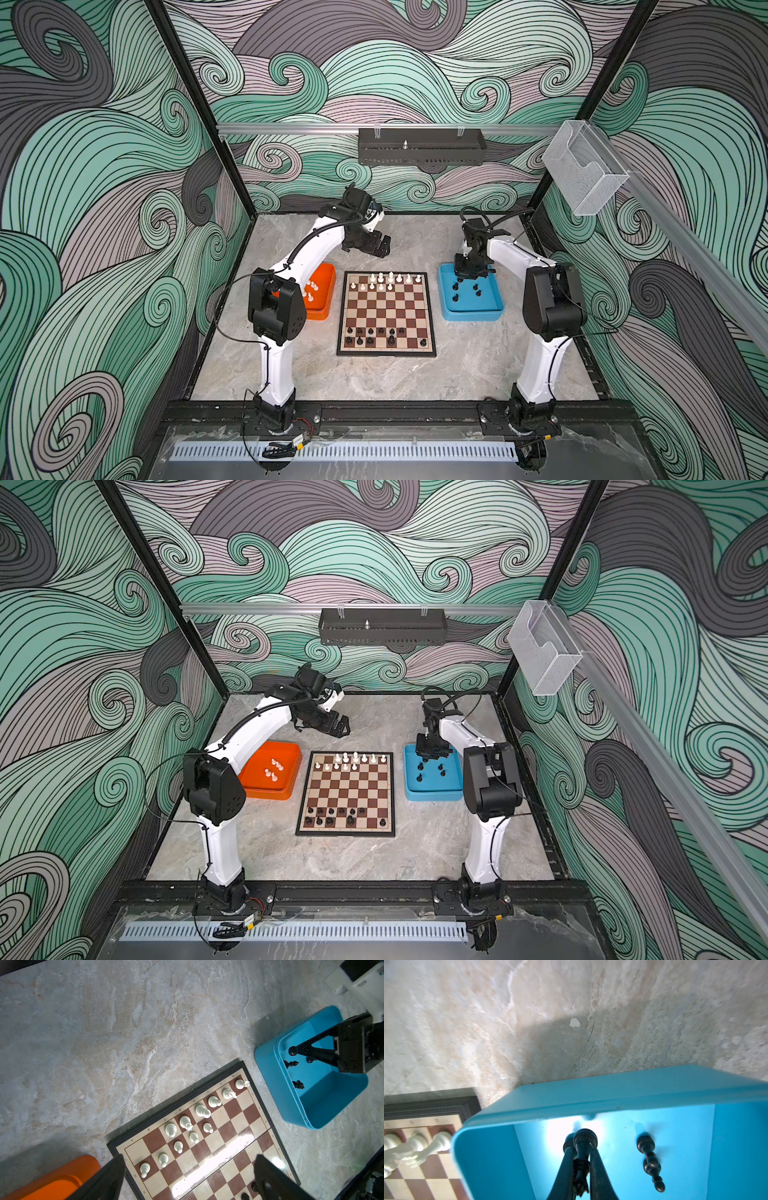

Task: Set up the chess pieces on the board
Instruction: 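Lower the right gripper into the blue tray and grasp a black pawn, then lift the black pawn over the board while the left gripper draws back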

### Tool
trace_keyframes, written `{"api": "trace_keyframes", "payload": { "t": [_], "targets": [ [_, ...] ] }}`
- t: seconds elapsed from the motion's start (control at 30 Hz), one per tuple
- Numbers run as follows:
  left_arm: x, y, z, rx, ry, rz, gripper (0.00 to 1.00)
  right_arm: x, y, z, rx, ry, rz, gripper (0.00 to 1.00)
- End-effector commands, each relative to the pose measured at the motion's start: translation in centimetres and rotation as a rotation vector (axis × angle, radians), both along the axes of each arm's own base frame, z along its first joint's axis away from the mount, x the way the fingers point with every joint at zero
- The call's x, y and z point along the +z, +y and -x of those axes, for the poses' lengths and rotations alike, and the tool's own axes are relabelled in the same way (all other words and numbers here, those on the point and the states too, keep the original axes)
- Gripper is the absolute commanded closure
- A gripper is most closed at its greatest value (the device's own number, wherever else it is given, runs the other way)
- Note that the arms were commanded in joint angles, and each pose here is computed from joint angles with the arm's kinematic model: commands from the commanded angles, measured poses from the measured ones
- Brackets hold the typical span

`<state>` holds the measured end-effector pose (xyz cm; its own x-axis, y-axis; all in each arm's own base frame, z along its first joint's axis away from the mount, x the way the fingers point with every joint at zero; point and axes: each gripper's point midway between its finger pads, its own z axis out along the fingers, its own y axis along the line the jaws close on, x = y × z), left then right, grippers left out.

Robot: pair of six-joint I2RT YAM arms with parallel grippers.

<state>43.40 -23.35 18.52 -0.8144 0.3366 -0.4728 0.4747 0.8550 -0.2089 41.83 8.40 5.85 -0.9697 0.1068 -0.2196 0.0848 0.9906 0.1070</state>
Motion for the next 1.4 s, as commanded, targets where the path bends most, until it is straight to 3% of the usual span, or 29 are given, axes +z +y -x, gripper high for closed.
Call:
{"api": "trace_keyframes", "payload": {
  "t": [0.0, 0.27, 0.5, 0.93, 1.13, 1.37],
  "targets": [
    [1.7, 0.3, 0.0, 0.024, -0.007, 0.051, 0.01, 2.4, -0.4, -0.5, 0.007, -0.049, 0.017, 0.88],
    [3.1, 2.8, -0.8, 0.136, -0.027, 0.105, 0.02, 5.0, 0.8, 0.0, 0.034, -0.088, -0.011, 0.88],
    [4.2, 6.3, -0.8, 0.236, -0.045, 0.166, 0.01, 7.6, 5.4, 2.1, 0.144, -0.111, -0.051, 0.88],
    [3.5, 16.7, -0.6, 0.61, -0.012, 0.362, 0.01, 8.7, 20.0, 13.3, 0.569, -0.062, -0.176, 0.87],
    [2.3, 21.2, 0.0, 0.756, -0.006, 0.381, 0.02, 7.5, 23.0, 16.9, 0.682, -0.038, -0.196, 0.87],
    [0.6, 22.3, 0.5, 0.786, 0.01, 0.38, 0.01, 6.4, 25.1, 19.8, 0.802, -0.029, -0.186, 0.86]
  ]
}}
